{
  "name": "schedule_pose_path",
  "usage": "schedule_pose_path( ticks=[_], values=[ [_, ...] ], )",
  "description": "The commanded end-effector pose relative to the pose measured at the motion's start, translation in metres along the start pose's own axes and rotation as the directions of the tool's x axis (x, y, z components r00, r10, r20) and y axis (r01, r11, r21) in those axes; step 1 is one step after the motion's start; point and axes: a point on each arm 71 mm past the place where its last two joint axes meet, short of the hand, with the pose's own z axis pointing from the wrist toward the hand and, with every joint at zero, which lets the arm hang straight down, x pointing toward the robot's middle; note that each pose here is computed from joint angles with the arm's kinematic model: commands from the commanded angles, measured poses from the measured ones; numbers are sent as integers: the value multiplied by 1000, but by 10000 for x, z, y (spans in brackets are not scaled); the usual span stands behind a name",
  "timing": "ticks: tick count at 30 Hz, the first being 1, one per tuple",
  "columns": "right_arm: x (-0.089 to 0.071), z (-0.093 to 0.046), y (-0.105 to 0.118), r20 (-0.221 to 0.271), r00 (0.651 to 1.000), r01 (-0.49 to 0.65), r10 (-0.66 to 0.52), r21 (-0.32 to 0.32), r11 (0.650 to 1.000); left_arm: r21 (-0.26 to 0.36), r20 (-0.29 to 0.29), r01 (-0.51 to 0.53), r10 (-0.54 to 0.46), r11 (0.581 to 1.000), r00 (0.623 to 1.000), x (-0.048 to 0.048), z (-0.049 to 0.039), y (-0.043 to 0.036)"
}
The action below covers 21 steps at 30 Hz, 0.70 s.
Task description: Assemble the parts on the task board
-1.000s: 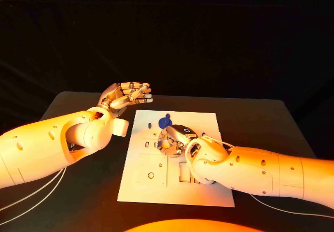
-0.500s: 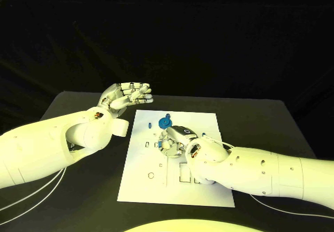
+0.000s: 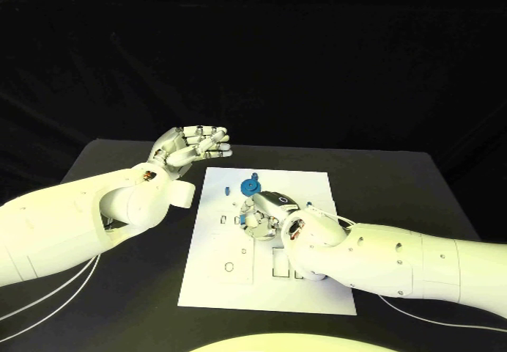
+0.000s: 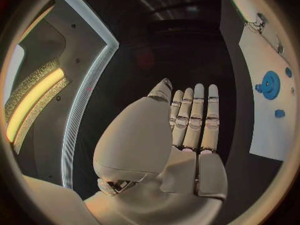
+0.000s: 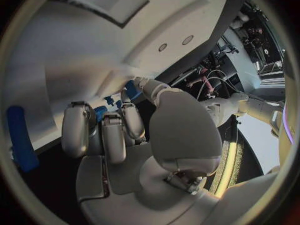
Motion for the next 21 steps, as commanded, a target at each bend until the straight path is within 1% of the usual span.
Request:
schedule_pose_path(
  ticks=[1,5,13,21],
  values=[
    [17,-5,8,-10,1000,3,-3,-11,1000,6,-21,9,-9,1000,1000,26,4,-7],
    [8,-7,6,2,1000,-1,1,-11,1000,6,-21,9,-9,1000,1000,25,5,-6],
    [-29,-30,1,42,999,-18,18,-21,1000,5,-19,7,-7,1000,1000,12,6,-5],
    [-78,-63,15,54,998,-26,28,-40,999,-2,-16,1,-1,1000,1000,-17,10,3]
  ],
)
